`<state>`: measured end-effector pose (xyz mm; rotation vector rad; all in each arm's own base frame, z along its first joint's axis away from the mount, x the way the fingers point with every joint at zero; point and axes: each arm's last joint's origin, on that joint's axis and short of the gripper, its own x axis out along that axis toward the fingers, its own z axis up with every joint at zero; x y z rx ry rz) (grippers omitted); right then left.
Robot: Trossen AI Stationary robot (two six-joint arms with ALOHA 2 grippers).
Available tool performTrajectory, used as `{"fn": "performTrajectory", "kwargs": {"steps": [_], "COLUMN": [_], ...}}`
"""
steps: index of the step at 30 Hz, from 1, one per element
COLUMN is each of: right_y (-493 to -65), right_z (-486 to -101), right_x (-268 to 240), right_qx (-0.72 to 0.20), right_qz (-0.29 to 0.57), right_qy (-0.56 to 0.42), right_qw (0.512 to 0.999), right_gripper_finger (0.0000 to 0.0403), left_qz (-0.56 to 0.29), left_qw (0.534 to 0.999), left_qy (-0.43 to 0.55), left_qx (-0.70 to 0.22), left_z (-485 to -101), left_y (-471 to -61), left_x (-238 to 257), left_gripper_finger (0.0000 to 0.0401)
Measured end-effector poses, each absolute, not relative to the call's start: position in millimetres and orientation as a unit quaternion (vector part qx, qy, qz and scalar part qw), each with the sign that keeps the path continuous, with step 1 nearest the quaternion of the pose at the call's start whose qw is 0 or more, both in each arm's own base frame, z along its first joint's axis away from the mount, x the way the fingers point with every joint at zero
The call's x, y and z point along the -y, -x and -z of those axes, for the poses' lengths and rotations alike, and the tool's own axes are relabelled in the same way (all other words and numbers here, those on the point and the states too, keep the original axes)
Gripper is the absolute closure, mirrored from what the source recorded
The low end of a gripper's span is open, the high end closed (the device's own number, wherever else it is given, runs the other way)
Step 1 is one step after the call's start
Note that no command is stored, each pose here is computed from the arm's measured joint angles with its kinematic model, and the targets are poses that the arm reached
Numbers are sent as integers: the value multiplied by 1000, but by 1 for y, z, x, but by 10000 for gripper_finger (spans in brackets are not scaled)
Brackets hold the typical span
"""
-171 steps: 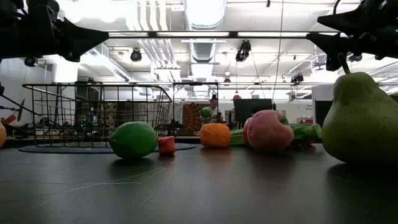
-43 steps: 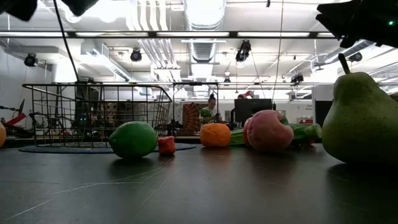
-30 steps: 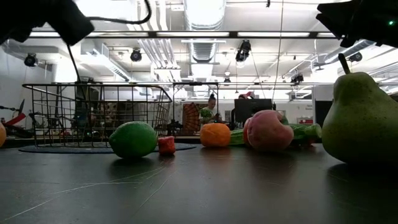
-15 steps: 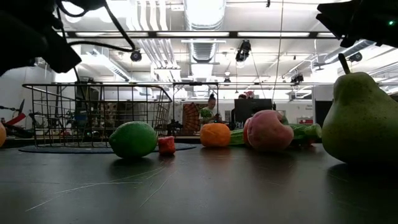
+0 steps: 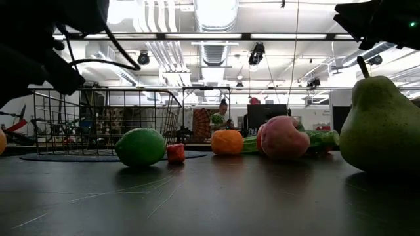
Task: Build produce basket
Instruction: Put the yellow potato into the wire basket
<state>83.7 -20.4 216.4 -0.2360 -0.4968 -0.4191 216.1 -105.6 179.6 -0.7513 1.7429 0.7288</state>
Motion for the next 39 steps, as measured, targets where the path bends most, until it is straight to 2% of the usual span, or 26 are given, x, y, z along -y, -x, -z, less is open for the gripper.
{"fn": "performTrajectory", "kwargs": {"steps": [8,19,24,31,39], "right_y": [-84,-84,-84,-84,-84], "right_z": [-216,-216,-216,-216,-216], "right_x": [20,20,20,20,20], "right_qx": [243,243,243,243,243], "right_qz": [205,205,205,205,205], "right_qy": [116,116,115,115,115], "right_qw": [941,941,941,941,941], "right_gripper_finger": [193,193,193,193,193], "left_qz": [-287,-283,-268,-144,-101], "left_qw": [539,542,550,638,761], "left_qy": [317,316,318,309,306], "left_qx": [-726,-726,-724,-690,-563], "left_z": [-172,-172,-178,-232,-319], "left_y": [-216,-217,-220,-246,-274], "left_x": [106,106,107,118,107], "left_gripper_finger": [83,207,224,218,217]}}
